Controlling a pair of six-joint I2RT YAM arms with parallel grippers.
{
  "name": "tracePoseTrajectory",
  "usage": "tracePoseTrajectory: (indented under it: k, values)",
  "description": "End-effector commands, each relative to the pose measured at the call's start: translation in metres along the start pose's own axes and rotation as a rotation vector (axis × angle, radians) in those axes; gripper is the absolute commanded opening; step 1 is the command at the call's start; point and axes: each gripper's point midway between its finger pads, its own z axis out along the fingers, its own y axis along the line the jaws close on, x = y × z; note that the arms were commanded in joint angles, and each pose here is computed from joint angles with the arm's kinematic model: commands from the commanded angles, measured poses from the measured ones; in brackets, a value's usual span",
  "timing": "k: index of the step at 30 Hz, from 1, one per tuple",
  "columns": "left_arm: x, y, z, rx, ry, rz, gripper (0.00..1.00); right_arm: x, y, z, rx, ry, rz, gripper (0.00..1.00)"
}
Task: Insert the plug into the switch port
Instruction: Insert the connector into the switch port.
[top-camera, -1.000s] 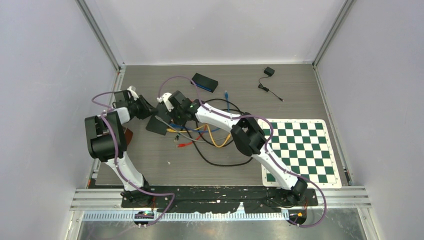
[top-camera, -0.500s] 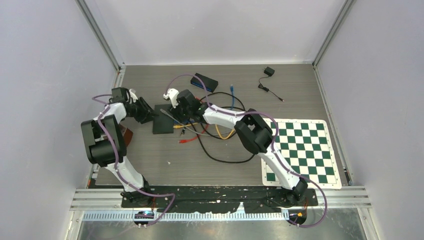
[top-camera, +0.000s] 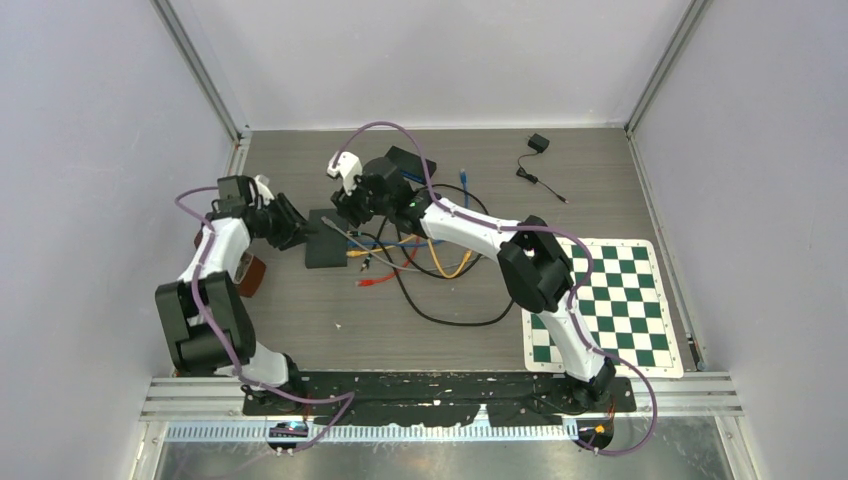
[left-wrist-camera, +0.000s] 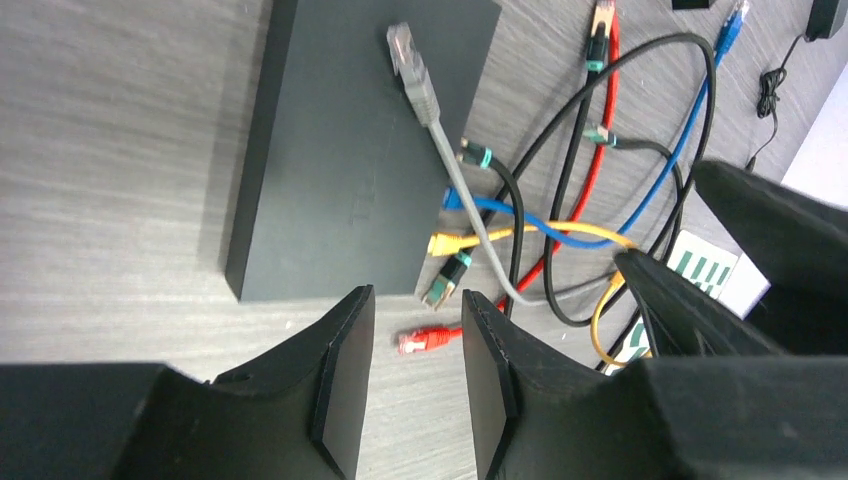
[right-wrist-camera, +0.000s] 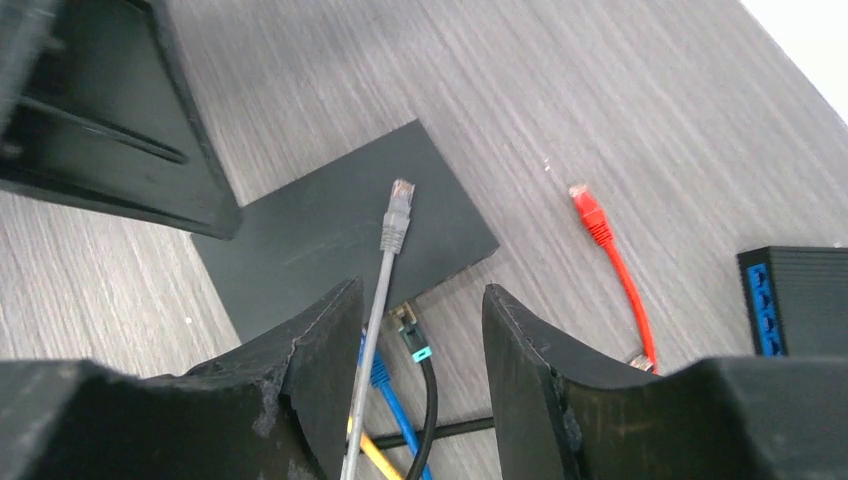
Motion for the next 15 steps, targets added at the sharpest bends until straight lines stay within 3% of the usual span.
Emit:
tracePoseTrajectory:
  k: [1,9,15]
  values:
    - [0.007,-0.006,-0.024,0.013,-0.093,0.051,0.40,0.000,0.012,-0.008,-0.057,0.025,-0.004,0.54]
    - [0.013,-0.022,-0.064,0.058,-0.289,0.102,0.40,0.046,0.023,-0.002,-0.081,0.185,0.058,0.52]
    - [0.020,-0.032,-0.074,0.098,-0.269,0.150,0.41,0.065,0.027,0.006,-0.078,0.236,0.041,0.52]
